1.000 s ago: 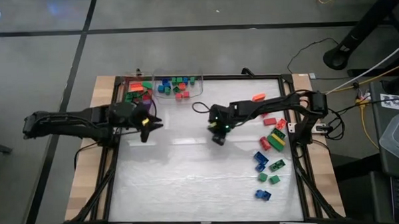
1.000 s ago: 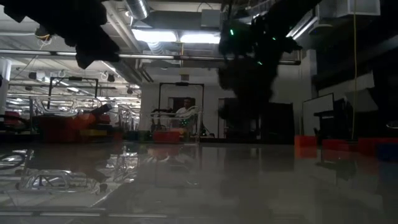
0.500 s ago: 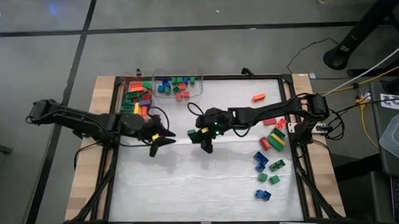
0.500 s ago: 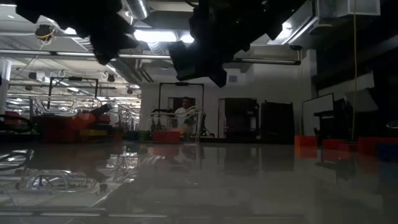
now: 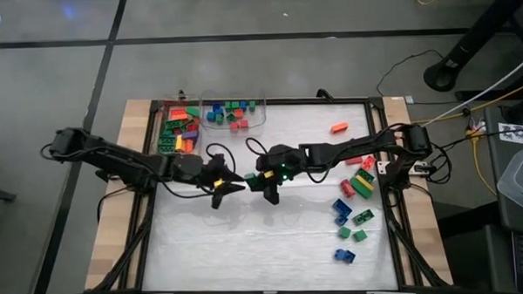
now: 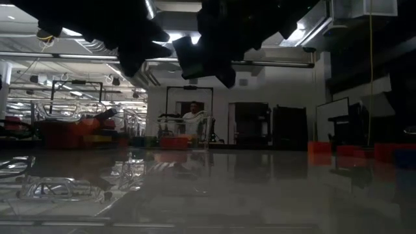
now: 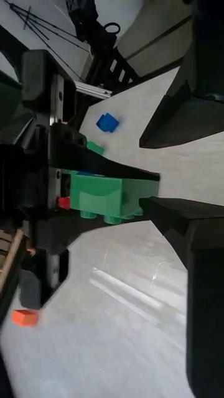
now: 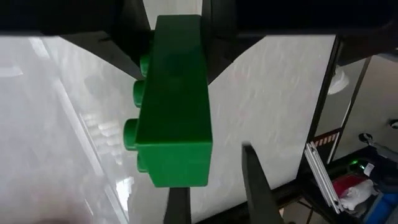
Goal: Sort blocks by size
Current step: Put the large green game piece into the left transparent bin
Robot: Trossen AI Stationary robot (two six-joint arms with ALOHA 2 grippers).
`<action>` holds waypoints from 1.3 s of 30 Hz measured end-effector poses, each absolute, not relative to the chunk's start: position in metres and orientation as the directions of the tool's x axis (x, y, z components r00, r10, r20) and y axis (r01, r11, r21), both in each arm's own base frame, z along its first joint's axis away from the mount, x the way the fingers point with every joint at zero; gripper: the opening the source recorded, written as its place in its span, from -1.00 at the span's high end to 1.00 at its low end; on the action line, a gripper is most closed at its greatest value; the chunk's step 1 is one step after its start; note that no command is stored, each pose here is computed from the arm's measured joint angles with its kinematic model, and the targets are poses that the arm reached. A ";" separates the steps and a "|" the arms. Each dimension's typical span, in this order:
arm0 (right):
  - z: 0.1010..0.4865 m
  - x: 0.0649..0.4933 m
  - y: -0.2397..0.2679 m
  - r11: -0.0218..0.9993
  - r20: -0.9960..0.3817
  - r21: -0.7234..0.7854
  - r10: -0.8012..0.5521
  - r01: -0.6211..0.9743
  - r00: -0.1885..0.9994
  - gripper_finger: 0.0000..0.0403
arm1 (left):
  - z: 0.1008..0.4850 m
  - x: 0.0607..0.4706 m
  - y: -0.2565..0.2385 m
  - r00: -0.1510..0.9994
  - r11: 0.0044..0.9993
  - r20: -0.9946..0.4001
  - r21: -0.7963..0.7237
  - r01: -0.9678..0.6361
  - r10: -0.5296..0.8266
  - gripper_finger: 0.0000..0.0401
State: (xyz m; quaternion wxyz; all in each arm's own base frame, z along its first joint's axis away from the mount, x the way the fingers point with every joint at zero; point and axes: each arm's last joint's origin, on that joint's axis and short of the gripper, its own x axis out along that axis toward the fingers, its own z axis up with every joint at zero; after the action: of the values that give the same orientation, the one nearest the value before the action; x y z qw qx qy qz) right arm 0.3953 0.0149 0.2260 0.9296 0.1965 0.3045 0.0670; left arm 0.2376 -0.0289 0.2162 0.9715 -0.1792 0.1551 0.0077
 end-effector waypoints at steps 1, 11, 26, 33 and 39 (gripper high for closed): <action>0.227 0.396 0.015 0.914 -0.534 0.406 0.244 -0.008 0.809 0.48 | 0.216 0.239 -0.029 0.955 0.942 -0.295 -0.330 -0.062 -0.040 0.36; 0.228 0.396 0.015 0.914 -0.524 0.405 0.244 -0.013 0.816 0.50 | 0.214 0.240 -0.027 0.953 0.944 -0.300 -0.303 -0.129 0.034 0.36; 0.227 0.396 0.015 0.915 -0.524 0.404 0.246 -0.016 0.816 0.49 | 0.214 0.248 -0.026 0.968 0.953 -0.238 -0.267 -0.142 0.078 0.36; 0.231 0.398 0.016 0.913 -0.482 0.402 0.273 -0.066 0.832 0.49 | 0.217 0.248 -0.026 0.974 0.954 -0.212 -0.270 -0.133 0.076 0.36; 0.237 0.401 0.015 0.913 -0.430 0.398 0.273 -0.090 0.861 0.49 | 0.219 0.249 -0.027 0.980 0.959 -0.186 -0.258 -0.121 0.074 0.37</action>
State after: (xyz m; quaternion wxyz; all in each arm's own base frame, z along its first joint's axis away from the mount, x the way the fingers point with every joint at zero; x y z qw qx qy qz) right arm 0.4008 0.0154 0.2367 0.9465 0.1856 0.2461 0.0957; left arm 0.2489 -0.0266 0.2193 0.9857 -0.1351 0.0874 0.0495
